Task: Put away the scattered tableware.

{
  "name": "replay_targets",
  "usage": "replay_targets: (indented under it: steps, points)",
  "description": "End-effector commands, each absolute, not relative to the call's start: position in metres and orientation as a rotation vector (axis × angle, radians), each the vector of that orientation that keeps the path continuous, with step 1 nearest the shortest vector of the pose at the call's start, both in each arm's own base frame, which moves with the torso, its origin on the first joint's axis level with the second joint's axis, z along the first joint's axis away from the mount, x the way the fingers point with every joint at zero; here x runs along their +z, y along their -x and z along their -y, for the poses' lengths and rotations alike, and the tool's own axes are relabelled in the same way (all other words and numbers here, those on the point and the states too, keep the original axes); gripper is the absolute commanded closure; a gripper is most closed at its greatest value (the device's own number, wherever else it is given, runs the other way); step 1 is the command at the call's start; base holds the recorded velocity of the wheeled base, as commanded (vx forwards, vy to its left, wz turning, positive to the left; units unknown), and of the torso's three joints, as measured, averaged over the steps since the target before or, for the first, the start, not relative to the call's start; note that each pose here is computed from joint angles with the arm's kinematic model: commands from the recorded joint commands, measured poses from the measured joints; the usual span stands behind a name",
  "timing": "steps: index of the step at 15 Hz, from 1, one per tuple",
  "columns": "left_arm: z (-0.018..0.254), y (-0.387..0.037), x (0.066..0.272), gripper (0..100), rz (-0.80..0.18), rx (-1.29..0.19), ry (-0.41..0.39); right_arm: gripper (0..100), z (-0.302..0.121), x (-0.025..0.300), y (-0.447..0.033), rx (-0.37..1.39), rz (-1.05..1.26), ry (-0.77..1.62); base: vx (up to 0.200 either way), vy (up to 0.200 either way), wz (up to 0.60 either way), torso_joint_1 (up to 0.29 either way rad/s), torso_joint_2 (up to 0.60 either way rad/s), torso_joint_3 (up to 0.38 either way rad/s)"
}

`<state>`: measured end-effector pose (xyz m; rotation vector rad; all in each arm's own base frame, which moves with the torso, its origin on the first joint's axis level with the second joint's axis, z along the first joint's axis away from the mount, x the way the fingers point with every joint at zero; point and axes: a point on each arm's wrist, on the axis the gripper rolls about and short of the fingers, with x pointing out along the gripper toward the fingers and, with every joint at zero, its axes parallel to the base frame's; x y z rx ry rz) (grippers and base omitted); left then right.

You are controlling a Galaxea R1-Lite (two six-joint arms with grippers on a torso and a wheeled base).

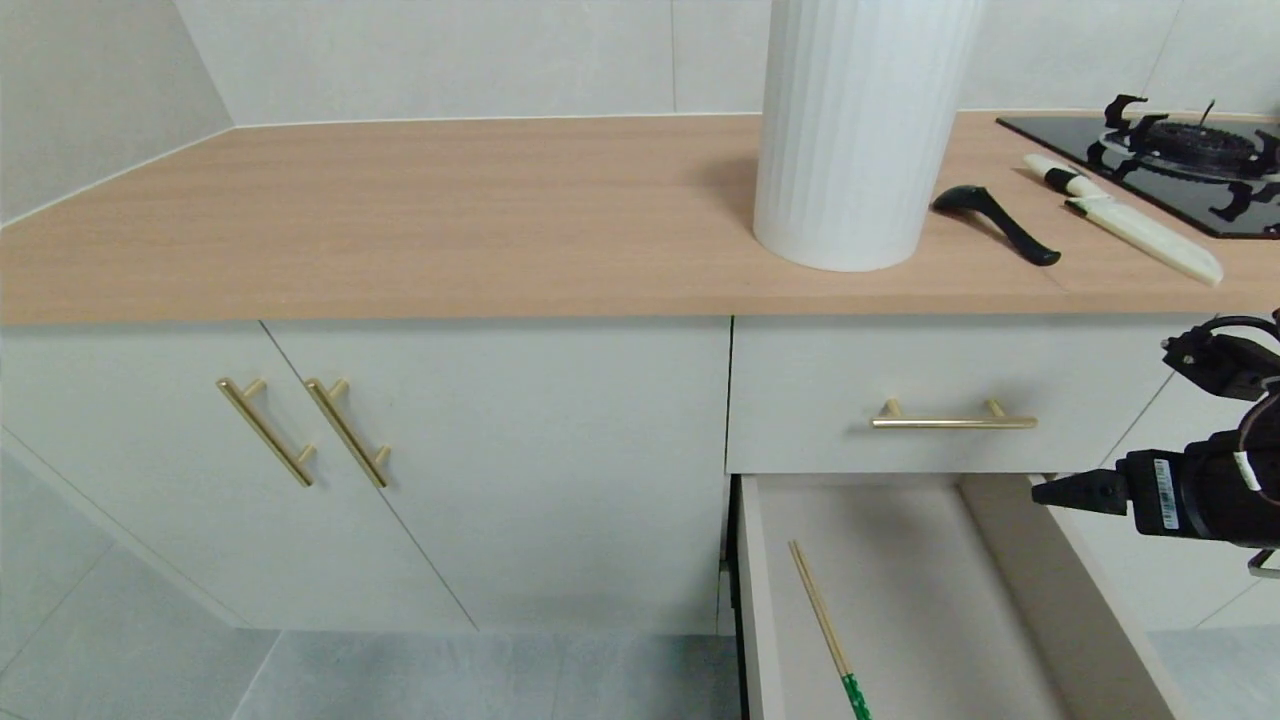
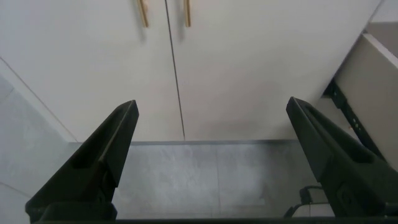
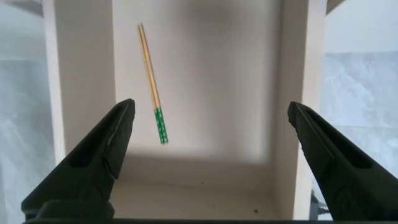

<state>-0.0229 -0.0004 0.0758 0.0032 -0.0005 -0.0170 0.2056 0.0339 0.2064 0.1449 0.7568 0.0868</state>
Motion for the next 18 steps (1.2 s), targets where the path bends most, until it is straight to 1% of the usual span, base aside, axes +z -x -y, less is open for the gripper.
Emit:
replay_targets:
  steps: [1,11,14,15,16,18]
  points:
    - [0.0,0.023,0.076,0,0.0,-0.017,-0.003,0,-0.034,0.206,-0.205,0.087,-0.757,-0.145,0.0,0.0,0.0,0.154,-0.53,-0.29]
    - [0.0,0.023,0.076,0,0.0,-0.017,-0.003,0,-0.035,0.203,-0.204,0.098,-0.772,-0.14,0.0,0.0,0.0,0.184,-0.46,-0.273]
    - [0.0,0.023,0.076,0,-0.002,-0.017,-0.003,0,-0.035,0.204,-0.203,0.115,-0.754,-0.09,0.0,0.0,0.0,0.053,-0.11,-0.067]
    - [0.0,0.023,0.076,0,-0.002,-0.017,-0.003,0,-0.036,0.212,-0.208,0.125,-0.691,-0.087,0.0,0.0,0.0,0.0,0.0,0.0]
    - [0.0,0.023,0.076,0,-0.002,-0.017,-0.003,0,-0.036,0.221,-0.215,0.145,-0.625,-0.067,0.0,0.0,0.0,0.0,0.0,0.0]
    - [0.0,0.023,0.076,0,0.0,-0.017,-0.003,0,-0.038,0.235,-0.248,0.178,-0.529,0.016,0.0,0.0,0.0,0.0,0.0,0.0]
